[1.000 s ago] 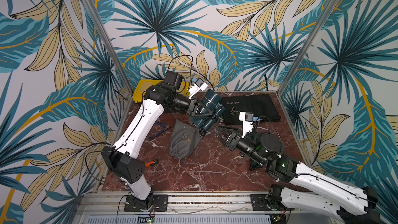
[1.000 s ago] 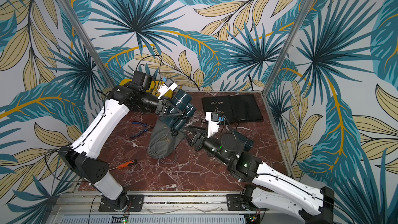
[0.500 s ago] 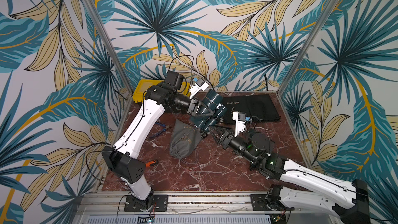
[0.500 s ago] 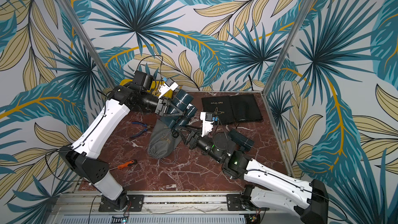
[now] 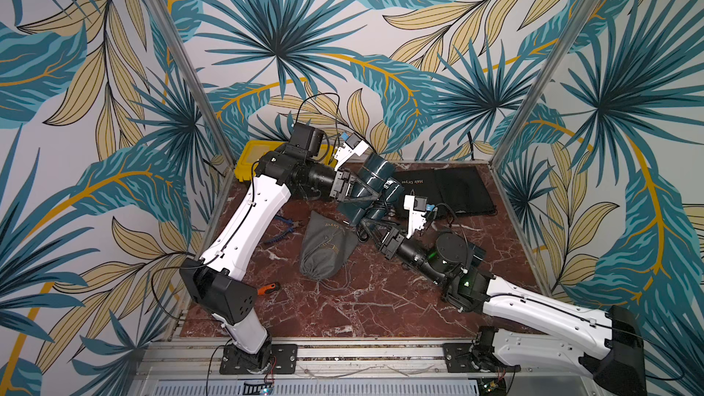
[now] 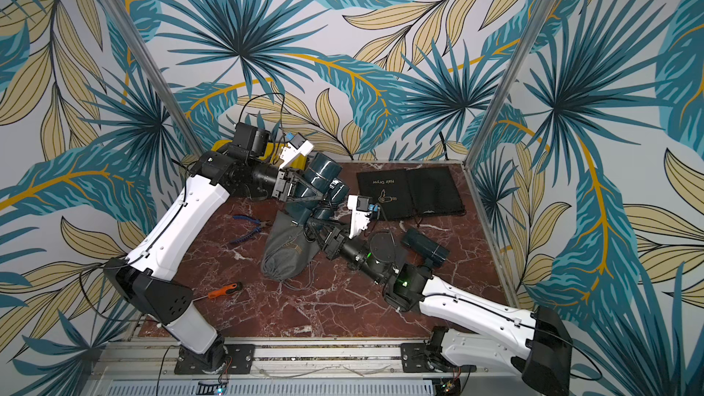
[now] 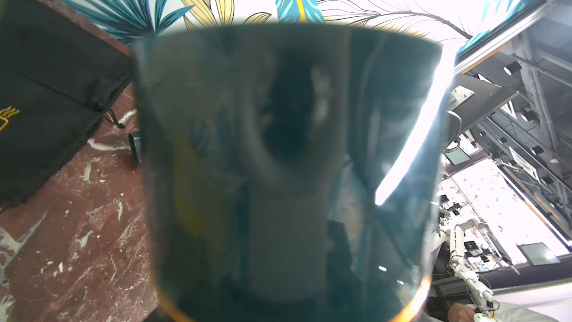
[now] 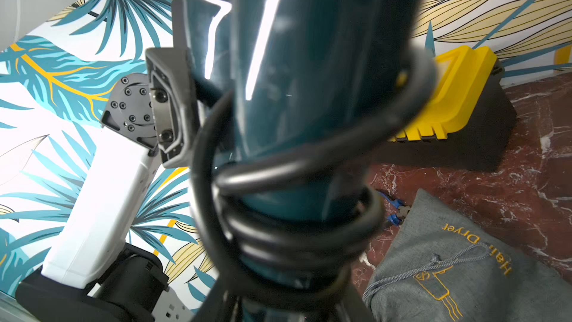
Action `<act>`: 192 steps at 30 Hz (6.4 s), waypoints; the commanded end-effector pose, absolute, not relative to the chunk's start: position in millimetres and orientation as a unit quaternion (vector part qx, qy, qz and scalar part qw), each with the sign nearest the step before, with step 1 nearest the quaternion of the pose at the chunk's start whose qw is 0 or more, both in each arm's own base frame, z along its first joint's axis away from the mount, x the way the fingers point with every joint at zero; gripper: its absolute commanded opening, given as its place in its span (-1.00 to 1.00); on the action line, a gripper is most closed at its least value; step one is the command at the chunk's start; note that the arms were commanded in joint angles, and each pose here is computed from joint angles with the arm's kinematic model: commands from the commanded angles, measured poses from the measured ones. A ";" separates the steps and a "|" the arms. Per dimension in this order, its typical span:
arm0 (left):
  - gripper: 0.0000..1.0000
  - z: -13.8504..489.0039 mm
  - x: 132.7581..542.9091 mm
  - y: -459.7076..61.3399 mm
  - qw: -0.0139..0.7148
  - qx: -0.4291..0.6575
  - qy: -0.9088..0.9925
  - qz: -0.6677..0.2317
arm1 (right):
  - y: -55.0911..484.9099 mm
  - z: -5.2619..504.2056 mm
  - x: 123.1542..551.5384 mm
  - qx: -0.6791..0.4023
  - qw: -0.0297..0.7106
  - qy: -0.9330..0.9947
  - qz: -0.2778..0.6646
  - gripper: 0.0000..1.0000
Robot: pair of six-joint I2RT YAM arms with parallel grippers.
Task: Pack away hair dryers
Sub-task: Adjust the hair dryer, then pick up the drawstring bag from the center of the board, then place the hair dryer in the drawstring bag.
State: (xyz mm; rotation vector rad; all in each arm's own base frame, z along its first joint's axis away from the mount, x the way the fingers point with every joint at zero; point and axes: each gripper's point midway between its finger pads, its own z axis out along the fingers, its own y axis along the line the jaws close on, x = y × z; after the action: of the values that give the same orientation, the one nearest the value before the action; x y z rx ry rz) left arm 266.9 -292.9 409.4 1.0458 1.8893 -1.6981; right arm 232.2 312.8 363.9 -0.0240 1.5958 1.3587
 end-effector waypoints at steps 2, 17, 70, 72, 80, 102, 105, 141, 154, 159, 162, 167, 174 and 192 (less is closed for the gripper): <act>-1.00 418.8 251.9 -289.8 0.193 0.381 0.656 -0.622 | 309.7 368.1 230.8 -0.009 0.511 0.644 0.568 -0.48; 0.75 391.3 272.5 -294.5 0.207 0.371 0.692 -0.584 | 273.6 368.5 236.4 0.033 0.546 0.660 0.515 -1.00; 0.49 68.1 457.6 -458.8 0.316 0.638 0.700 -0.056 | 57.9 357.5 202.9 0.198 0.619 0.734 0.196 -1.00; 0.44 66.3 461.2 -457.9 0.319 0.636 0.701 -0.049 | 56.4 357.1 201.5 0.198 0.619 0.733 0.200 -1.00; -0.20 60.6 464.7 -459.3 0.322 0.646 0.691 -0.042 | 56.2 355.0 200.0 0.197 0.617 0.734 0.206 -1.00; -1.00 134.5 405.4 -401.7 0.268 0.616 0.736 -0.081 | 70.5 328.0 197.8 0.193 0.556 0.783 0.204 -1.00; -1.00 160.4 391.4 -387.5 0.264 0.595 0.754 -0.094 | 84.4 310.7 194.5 0.198 0.517 0.799 0.234 -1.00; -1.00 222.6 315.8 -359.3 0.235 0.501 0.804 -0.218 | 216.3 201.9 169.9 0.163 0.288 0.799 0.501 -1.00; -1.00 225.5 296.7 -371.7 0.225 0.510 0.795 -0.240 | 234.6 184.3 169.1 0.097 0.250 0.875 0.403 -1.00; -1.00 225.0 291.7 -371.9 0.221 0.512 0.793 -0.244 | 231.9 175.5 169.3 0.077 0.238 0.903 0.348 -1.00; -1.00 220.1 291.0 -371.0 0.216 0.512 0.796 -0.240 | 239.5 179.9 168.0 0.061 0.229 0.906 0.351 -1.00; -1.00 224.1 281.4 -374.0 0.211 0.516 0.789 -0.259 | 242.2 179.5 172.7 0.048 0.230 0.914 0.331 -1.00; -1.00 237.6 250.6 -376.9 0.205 0.533 0.769 -0.287 | 232.9 185.9 186.5 0.074 0.249 0.909 0.326 -1.00; -1.00 227.4 215.2 -358.5 0.178 0.551 0.763 -0.288 | 173.5 226.7 205.4 0.198 0.357 0.821 0.399 -1.00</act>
State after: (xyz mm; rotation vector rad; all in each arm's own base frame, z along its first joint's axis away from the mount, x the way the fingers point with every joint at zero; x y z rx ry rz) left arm 225.4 -364.3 231.1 1.5316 2.1476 -0.7962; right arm 191.9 183.3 203.9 0.4252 2.2851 0.9767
